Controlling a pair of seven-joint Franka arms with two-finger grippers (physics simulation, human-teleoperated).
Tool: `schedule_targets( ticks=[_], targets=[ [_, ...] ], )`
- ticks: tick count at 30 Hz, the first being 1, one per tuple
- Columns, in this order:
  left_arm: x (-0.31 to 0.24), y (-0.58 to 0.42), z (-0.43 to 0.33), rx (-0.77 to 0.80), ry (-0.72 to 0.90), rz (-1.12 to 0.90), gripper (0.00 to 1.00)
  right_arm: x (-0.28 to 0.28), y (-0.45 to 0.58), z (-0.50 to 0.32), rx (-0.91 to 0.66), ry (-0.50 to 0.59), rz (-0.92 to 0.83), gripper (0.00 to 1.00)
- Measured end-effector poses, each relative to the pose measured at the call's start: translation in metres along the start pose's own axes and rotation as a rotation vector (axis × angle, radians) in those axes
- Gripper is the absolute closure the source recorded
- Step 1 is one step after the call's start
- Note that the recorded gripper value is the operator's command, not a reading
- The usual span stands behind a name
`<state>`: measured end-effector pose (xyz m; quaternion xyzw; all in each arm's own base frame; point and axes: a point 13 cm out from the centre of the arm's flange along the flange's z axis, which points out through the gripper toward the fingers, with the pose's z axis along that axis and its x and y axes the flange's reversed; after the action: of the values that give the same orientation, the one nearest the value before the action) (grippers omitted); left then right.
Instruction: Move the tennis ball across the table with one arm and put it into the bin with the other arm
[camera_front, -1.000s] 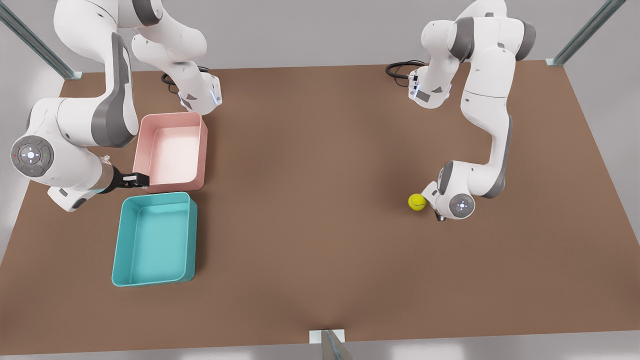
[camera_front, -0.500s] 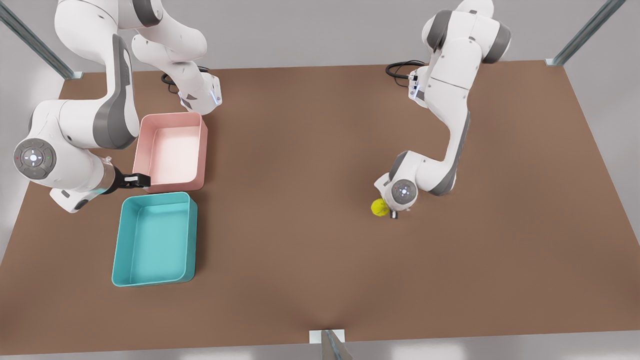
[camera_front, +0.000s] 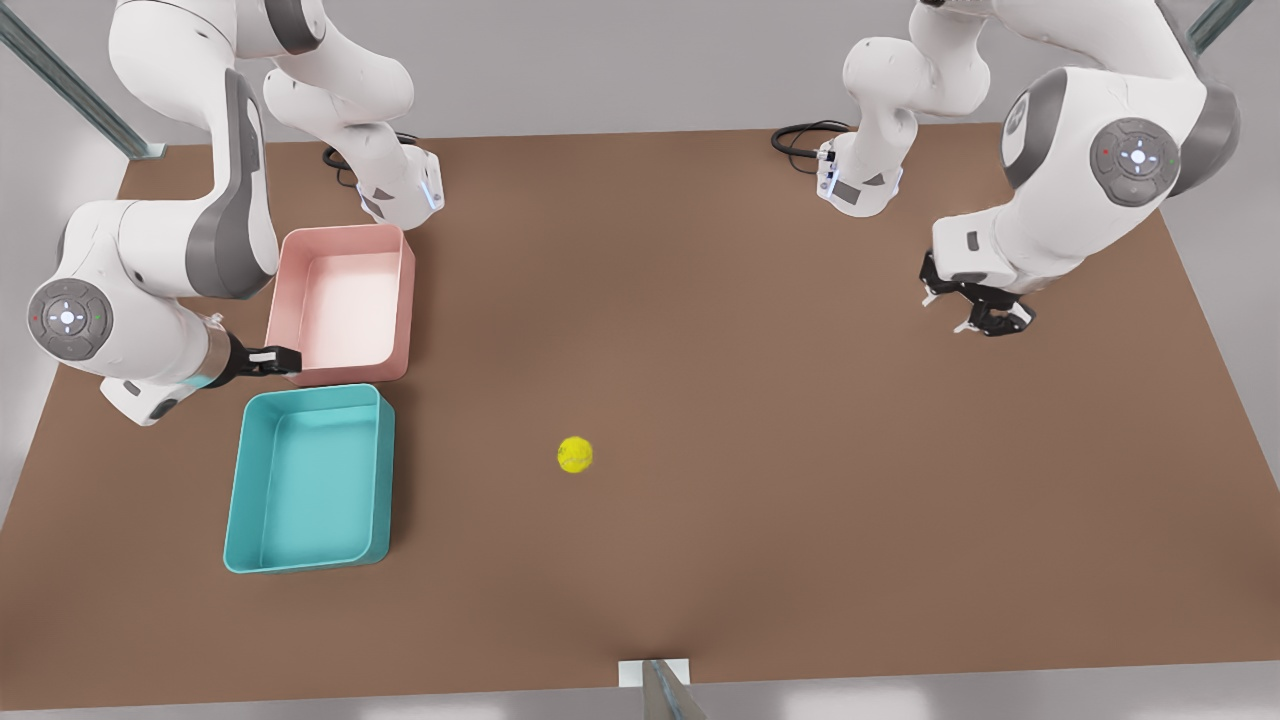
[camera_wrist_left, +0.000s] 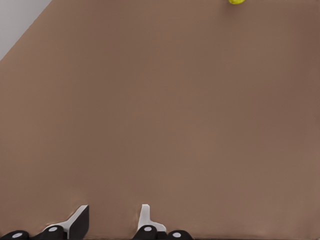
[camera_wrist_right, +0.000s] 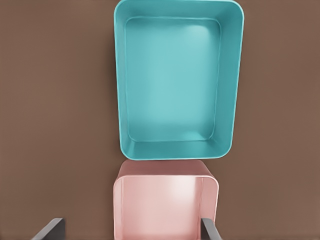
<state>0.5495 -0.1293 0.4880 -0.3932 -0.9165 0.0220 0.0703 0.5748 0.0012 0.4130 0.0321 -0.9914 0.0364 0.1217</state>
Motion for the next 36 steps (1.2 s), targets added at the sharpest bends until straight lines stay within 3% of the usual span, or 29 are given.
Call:
schedule_targets(
  ticks=[6,10,16,19,27,36],
  targets=[
    [0.007,-0.024,0.026,0.07,0.088,-0.217,0.0,-0.008,0.009,0.004,0.003,0.004,-0.013,0.0],
    [0.015,-0.017,0.029,0.073,0.108,-0.354,0.0,-0.101,0.145,0.081,0.019,0.001,-0.17,0.0],
    [0.023,-0.006,0.032,0.072,0.122,-0.509,0.0,-0.169,0.295,0.21,0.019,-0.134,-0.197,0.0],
    [0.028,0.004,0.034,0.073,0.123,-0.573,0.0,-0.188,0.329,0.235,-0.011,-0.221,-0.15,0.0],
    [0.025,0.001,0.035,0.063,0.13,-0.655,0.0,-0.19,0.348,0.248,-0.069,-0.309,-0.013,0.0],
    [0.024,-0.005,0.041,0.061,0.148,-0.708,0.0,-0.147,0.341,0.263,-0.054,-0.277,0.065,0.0]
  ],
)
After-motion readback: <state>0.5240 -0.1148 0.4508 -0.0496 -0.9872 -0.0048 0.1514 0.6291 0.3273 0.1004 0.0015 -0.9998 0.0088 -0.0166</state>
